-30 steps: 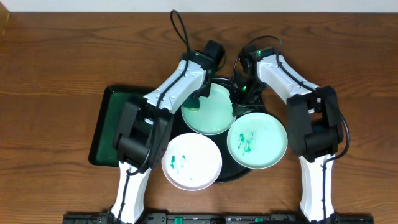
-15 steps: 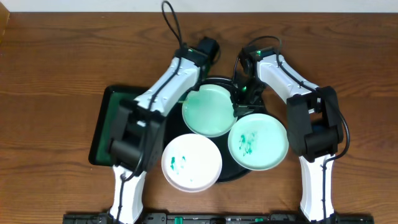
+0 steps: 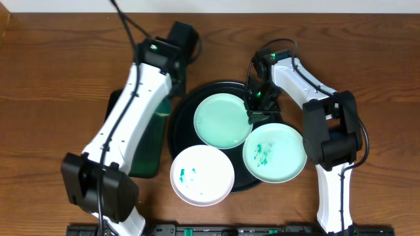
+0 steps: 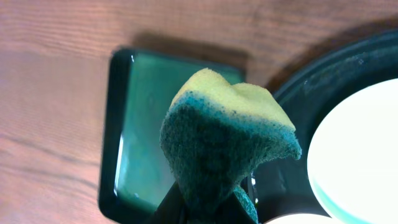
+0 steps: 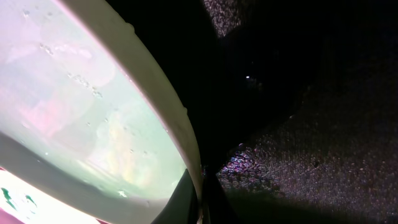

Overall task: Clean dirty plates on tray and stack at the side
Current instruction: 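Carry the sponge left and set it down in the green tray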

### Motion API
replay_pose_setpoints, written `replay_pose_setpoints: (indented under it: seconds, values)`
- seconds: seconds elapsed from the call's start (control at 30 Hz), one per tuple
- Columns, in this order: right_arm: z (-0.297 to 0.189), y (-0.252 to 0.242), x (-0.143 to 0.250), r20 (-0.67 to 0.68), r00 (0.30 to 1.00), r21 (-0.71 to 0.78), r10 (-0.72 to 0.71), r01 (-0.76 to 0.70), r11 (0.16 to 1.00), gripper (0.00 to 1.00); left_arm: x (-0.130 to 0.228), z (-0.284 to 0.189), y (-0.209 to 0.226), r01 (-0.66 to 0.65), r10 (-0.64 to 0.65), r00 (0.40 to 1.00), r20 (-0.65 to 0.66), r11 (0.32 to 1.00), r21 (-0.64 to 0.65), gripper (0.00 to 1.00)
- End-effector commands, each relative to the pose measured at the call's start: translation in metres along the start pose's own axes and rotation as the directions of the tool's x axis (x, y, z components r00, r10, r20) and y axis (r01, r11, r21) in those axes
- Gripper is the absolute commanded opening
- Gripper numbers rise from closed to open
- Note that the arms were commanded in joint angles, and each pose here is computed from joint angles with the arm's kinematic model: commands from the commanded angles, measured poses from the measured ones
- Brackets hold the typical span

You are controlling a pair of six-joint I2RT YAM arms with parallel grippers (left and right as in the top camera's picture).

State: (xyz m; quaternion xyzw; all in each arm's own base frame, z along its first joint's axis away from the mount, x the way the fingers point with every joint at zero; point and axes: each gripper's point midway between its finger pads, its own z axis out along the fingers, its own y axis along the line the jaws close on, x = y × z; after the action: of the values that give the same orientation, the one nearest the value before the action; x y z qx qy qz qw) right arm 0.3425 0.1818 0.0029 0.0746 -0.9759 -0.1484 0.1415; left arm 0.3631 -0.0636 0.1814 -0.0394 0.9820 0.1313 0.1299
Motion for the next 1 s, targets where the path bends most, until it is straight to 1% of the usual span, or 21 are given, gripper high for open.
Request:
replay_pose_setpoints:
  seconds: [0.0,0.07,0.2,0.27,0.4,0.5,0.57,0.7,0.73,0.77,0.83,0.97]
  values:
    - [0.013,-0.030,0.002,-0.029,1.000,0.121,-0.002,0.005,0.993,0.01,0.008,0.012,0.007,0.081,-0.075,0.993,-0.087,0.994,0.072,0.08]
    - [0.013,-0.030,0.001,-0.025,1.000,0.120,-0.008,0.011,0.993,0.01,0.011,0.022,0.016,0.128,-0.115,0.985,-0.127,0.987,0.093,0.08]
    - [0.014,-0.029,0.000,-0.022,1.000,0.116,-0.013,0.015,0.993,0.01,0.013,0.039,0.026,0.172,-0.137,0.973,-0.183,0.967,0.188,0.08]
    - [0.014,-0.027,-0.001,-0.017,1.000,0.105,-0.016,0.018,0.994,0.01,0.015,0.050,0.035,0.215,-0.171,0.963,-0.208,0.954,0.208,0.08]
    - [0.014,-0.024,-0.003,-0.013,1.000,0.084,-0.027,0.028,0.996,0.01,0.030,0.079,0.045,0.287,-0.211,0.937,-0.278,0.920,0.267,0.07]
    - [0.014,-0.024,-0.004,-0.010,0.999,0.083,-0.032,0.033,0.996,0.01,0.046,0.104,0.058,0.347,-0.259,0.910,-0.323,0.902,0.257,0.08]
    - [0.014,-0.024,-0.004,-0.010,0.999,0.083,-0.032,0.033,0.996,0.01,0.059,0.120,0.065,0.364,-0.265,0.900,-0.346,0.895,0.260,0.08]
    - [0.014,-0.021,-0.006,0.000,0.999,0.070,-0.042,0.042,0.997,0.01,0.080,0.140,0.077,0.409,-0.302,0.872,-0.385,0.882,0.233,0.08]
    - [0.014,-0.019,-0.007,0.004,0.999,0.061,-0.050,0.050,0.997,0.01,0.081,0.141,0.079,0.414,-0.308,0.869,-0.387,0.880,0.231,0.08]
    - [0.014,-0.018,-0.008,0.007,0.998,0.052,-0.058,0.057,0.997,0.01,0.081,0.142,0.081,0.412,-0.306,0.871,-0.385,0.881,0.233,0.11]
    - [0.012,-0.016,-0.011,0.015,0.998,0.051,-0.062,0.062,0.997,0.01,0.080,0.143,0.082,0.414,-0.310,0.872,-0.379,0.880,0.234,0.25]
    - [0.006,-0.013,-0.014,0.027,0.997,0.050,-0.067,0.065,0.997,0.01,0.078,0.144,0.082,0.402,-0.300,0.880,-0.369,0.883,0.240,0.25]
